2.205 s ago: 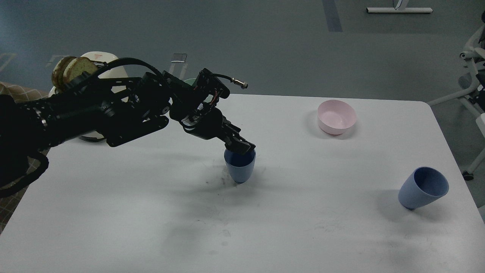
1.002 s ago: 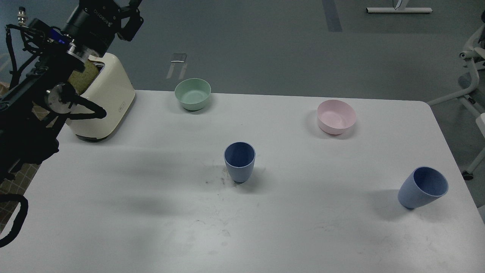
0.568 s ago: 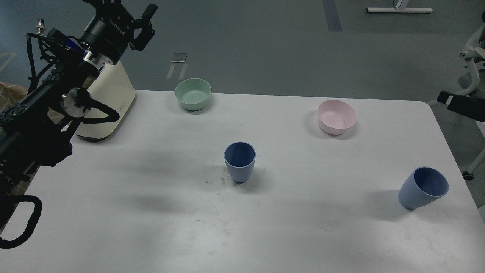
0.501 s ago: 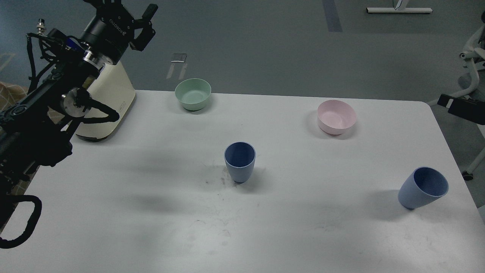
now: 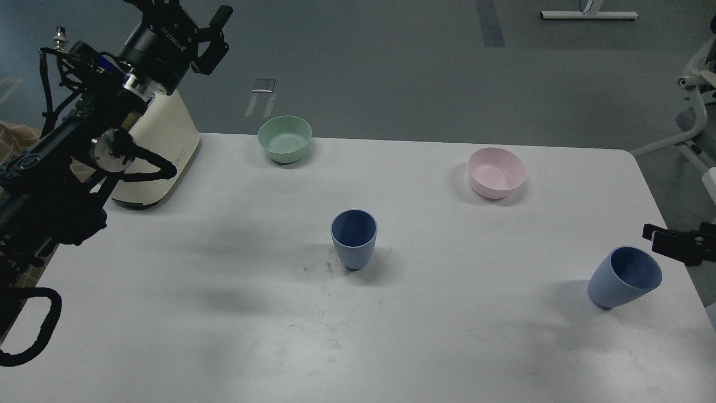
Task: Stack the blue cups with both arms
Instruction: 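Reach the right hand to the other blue cup and grasp it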
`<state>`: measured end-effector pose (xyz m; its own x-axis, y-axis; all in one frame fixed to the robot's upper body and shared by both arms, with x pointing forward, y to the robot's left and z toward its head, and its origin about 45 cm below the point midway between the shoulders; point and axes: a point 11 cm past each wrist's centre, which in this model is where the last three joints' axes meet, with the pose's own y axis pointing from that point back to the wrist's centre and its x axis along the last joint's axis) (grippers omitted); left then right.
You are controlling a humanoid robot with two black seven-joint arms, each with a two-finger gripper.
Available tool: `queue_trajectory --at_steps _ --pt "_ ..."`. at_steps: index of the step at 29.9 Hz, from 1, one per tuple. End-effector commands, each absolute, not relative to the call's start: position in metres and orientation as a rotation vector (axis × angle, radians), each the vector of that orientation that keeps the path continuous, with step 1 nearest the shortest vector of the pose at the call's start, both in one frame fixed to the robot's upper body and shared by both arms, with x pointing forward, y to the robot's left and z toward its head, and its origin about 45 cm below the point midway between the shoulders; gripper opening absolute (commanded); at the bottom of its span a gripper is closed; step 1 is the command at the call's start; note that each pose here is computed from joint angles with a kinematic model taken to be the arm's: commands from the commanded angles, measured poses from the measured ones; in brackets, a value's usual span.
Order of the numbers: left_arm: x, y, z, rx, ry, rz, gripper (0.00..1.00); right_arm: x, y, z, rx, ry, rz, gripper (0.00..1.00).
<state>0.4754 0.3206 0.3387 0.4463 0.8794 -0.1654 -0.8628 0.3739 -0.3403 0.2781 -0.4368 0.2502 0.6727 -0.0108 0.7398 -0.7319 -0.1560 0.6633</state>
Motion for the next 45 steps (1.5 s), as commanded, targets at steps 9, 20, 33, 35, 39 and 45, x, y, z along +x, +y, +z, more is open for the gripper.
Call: queue_trajectory --at_steps 9,20,33,35,39,45 --pt "0.475 0.314 0.337 -0.407 -0.036 1.102 0.97 0.273 -0.428 0.22 1.562 -0.589 0.707 0.97" --pt "0.476 0.313 0.337 -0.386 -0.025 1.096 0.97 0.27 -0.429 0.206 1.55 -0.585 0.667 0.89" --pt "0.475 0.311 0.334 -0.378 -0.022 1.087 0.97 0.267 -0.427 0.198 1.535 -0.559 0.66 0.39" --pt "0.475 0.313 0.334 -0.376 -0.024 1.09 0.97 0.267 -0.427 0.198 1.536 -0.559 0.658 0.34" --pt "0.475 0.315 0.336 -0.376 -0.027 1.093 0.97 0.265 -0.426 0.196 1.541 -0.552 0.653 0.15" --pt "0.475 0.317 0.335 -0.362 -0.037 1.096 0.97 0.263 -0.427 0.194 1.546 -0.557 0.644 0.0"
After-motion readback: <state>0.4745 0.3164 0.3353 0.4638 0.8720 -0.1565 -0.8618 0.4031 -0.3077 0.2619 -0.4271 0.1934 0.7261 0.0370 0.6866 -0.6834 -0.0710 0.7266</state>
